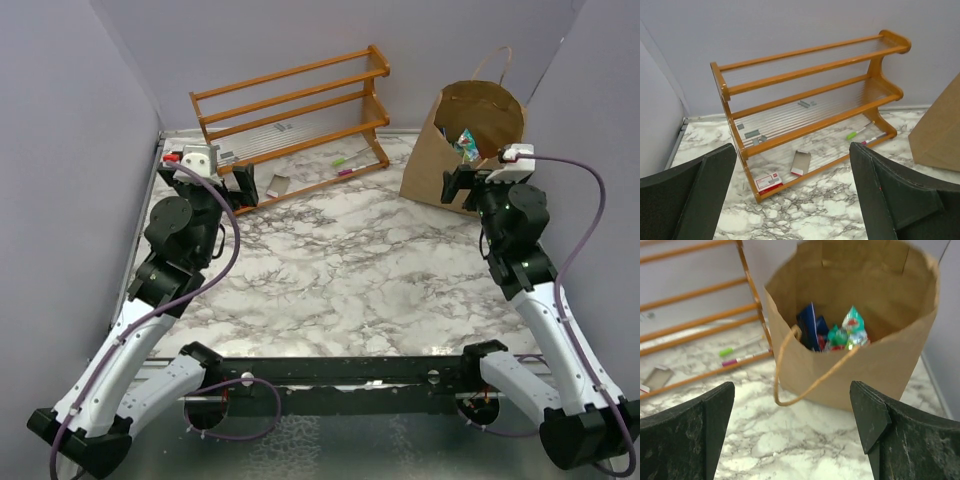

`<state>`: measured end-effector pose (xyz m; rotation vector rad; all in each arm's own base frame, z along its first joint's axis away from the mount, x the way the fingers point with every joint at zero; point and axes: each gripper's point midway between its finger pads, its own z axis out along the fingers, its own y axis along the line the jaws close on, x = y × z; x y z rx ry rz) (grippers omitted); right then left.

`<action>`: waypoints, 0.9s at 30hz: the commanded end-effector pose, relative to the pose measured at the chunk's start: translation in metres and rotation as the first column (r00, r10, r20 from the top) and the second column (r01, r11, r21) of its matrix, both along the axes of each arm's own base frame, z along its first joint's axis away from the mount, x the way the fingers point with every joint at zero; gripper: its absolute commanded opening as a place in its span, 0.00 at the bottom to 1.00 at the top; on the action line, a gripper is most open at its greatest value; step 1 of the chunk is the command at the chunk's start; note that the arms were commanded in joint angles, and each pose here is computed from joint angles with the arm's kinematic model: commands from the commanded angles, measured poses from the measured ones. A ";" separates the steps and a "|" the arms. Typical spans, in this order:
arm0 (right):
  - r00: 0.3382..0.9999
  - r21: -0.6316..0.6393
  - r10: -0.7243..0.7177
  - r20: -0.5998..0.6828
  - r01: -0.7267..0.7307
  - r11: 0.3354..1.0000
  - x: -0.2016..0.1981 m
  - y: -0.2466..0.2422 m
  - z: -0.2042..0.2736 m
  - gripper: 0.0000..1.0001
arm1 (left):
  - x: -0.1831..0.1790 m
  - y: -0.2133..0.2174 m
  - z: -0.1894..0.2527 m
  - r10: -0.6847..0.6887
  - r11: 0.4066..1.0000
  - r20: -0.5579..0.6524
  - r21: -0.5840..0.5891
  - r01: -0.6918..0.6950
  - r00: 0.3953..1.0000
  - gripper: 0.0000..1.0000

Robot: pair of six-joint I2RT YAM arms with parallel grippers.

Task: Take the snacks out of the paper bag
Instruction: Adjust the paper bag at the center of the board.

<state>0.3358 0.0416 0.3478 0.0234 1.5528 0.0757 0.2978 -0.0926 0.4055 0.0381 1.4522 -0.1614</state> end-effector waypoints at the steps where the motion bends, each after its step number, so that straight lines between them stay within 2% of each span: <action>1: 0.997 0.103 -0.070 -0.029 0.072 0.992 0.016 -0.013 -0.027 0.99 | 0.007 -0.008 -0.001 -0.059 0.998 0.035 -0.025 0.059 0.998 0.99; 5: 0.986 0.172 -0.133 -0.101 0.149 0.974 0.022 -0.025 -0.054 0.99 | 0.013 -0.013 -0.013 -0.087 0.996 0.024 -0.021 0.088 0.996 0.99; 11: 0.977 0.217 -0.146 -0.158 0.178 0.960 0.028 -0.029 -0.056 0.99 | 0.018 -0.022 -0.021 -0.138 0.990 0.022 -0.026 0.138 0.990 0.99; 16: 0.977 0.221 -0.136 -0.162 0.170 0.960 0.030 -0.029 -0.045 0.99 | 0.021 -0.028 -0.025 -0.168 0.985 0.019 -0.031 0.168 0.986 0.99; 27: 0.958 0.204 -0.226 -0.178 0.261 0.944 0.030 -0.046 0.000 0.99 | 0.023 -0.039 -0.026 -0.219 0.974 0.027 -0.047 0.220 0.975 0.99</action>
